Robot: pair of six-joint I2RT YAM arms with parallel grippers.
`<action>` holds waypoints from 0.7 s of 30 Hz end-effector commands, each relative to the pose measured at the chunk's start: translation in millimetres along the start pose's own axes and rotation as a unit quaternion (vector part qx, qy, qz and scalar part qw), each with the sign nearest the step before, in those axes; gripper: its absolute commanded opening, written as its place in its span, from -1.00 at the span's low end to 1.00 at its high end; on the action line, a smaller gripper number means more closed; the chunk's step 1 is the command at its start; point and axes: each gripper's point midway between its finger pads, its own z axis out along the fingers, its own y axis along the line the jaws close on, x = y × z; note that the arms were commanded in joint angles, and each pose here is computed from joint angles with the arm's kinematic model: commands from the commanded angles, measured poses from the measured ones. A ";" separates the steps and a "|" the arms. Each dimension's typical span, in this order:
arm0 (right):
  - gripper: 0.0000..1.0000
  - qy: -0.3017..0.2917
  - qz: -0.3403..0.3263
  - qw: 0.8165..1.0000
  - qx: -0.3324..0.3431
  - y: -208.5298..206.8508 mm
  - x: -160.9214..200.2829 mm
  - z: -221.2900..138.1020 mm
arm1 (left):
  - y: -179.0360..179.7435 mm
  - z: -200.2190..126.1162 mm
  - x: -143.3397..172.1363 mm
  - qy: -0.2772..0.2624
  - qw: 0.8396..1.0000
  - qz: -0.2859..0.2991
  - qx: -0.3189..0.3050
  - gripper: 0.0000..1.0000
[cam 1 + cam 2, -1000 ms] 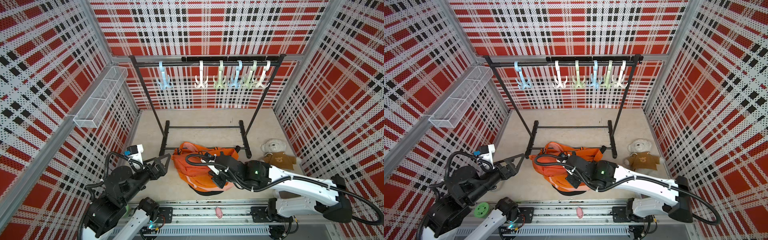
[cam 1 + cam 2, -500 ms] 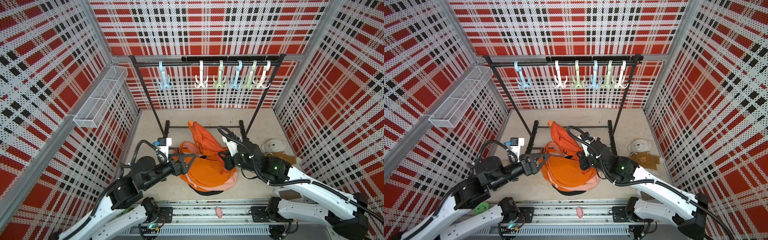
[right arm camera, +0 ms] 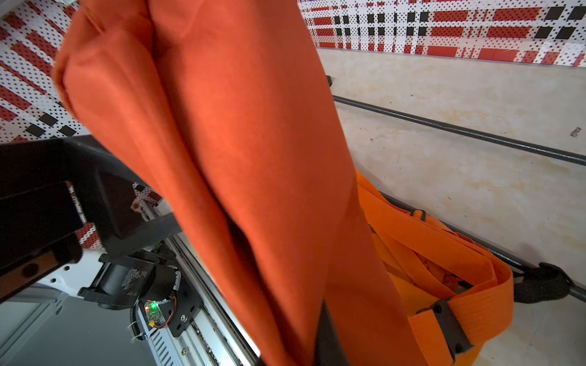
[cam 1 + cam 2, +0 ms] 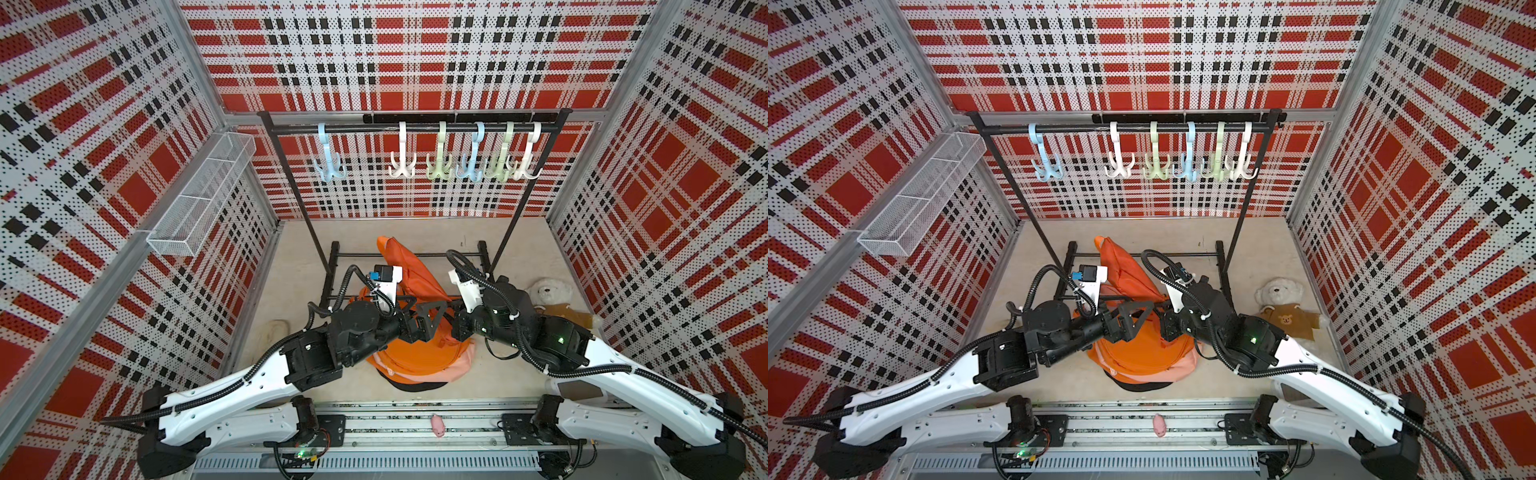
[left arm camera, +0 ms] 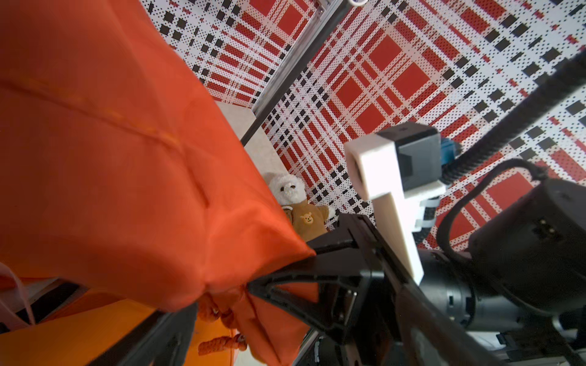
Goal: Hang the bag on a hook
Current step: Pick up the bag from the bag.
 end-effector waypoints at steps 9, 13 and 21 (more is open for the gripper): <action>-1.00 -0.047 -0.001 0.999 -0.024 19.2 -18.3 -2.6 | 29.7 14.6 -24.9 -0.049 0.995 -0.058 -0.058 1.00; -1.00 -0.038 -0.002 0.999 -0.024 20.9 -11.6 6.6 | 24.6 22.1 -30.4 -0.058 0.995 -0.060 -0.049 0.68; -0.54 -0.049 -0.005 0.999 0.013 9.8 -14.1 1.2 | 16.8 28.7 -35.3 -0.044 0.997 -0.044 -0.048 -0.54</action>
